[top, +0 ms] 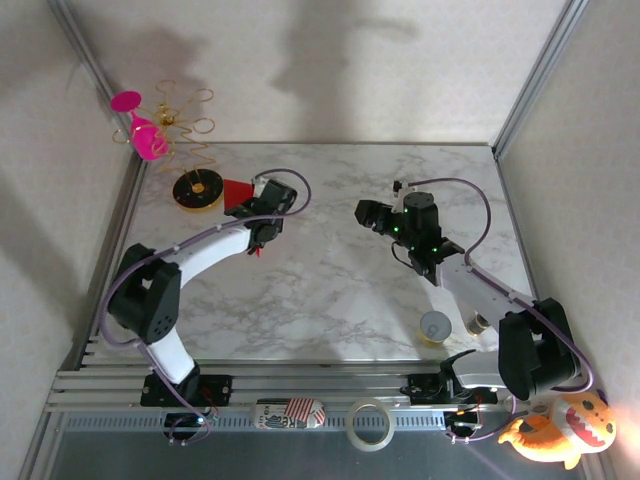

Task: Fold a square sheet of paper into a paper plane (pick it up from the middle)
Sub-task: Turn over the paper at the center of the table.

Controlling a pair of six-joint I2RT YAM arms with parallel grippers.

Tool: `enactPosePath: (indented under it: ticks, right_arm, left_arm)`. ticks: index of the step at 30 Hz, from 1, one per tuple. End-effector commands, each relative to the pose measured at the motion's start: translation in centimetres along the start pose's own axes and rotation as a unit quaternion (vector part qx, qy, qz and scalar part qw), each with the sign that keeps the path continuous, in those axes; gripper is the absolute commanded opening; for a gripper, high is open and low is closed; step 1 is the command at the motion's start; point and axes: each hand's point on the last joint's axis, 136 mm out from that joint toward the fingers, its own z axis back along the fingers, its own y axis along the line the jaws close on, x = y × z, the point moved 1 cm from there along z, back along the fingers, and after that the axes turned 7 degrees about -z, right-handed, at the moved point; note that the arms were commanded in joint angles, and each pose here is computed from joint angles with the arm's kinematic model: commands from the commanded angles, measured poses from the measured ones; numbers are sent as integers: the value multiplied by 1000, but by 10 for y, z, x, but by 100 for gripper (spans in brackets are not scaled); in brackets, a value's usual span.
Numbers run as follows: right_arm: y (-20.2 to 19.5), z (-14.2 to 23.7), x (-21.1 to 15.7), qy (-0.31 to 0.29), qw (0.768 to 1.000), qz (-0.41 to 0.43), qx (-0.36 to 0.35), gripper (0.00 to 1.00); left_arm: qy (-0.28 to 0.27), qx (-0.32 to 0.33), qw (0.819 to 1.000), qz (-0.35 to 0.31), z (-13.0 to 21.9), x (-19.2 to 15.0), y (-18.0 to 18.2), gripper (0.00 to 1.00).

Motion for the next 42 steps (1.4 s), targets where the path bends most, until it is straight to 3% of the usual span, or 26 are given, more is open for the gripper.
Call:
enactPosePath:
  ticks: [1,8,20,33,38,42]
  right_arm:
    - [-4,8,7,-20,1000,17,-12,70]
    - [-9,4,2,-10,1000,12,-21,70]
    - [-17,2,3,3,998,13,-58,70]
    - [-18,-7,-1,18,998,5,-59,70]
    - [-21,-6,1,10,998,-4,-64,70]
    - [-21,-5,2,5,998,-9,-63,70]
  left_arm:
    - [23,118,989,-83,-1,-9,20,7]
    - [32,178,969,-168,-15,-17,-8,7]
    - [32,207,954,-217,-42,-35,-51,8]
    - [38,136,977,-163,-43,-41,-88,28]
    - [39,30,992,-116,-33,-40,-118,29]
    - [49,20,993,-108,-36,-47,-122,29]
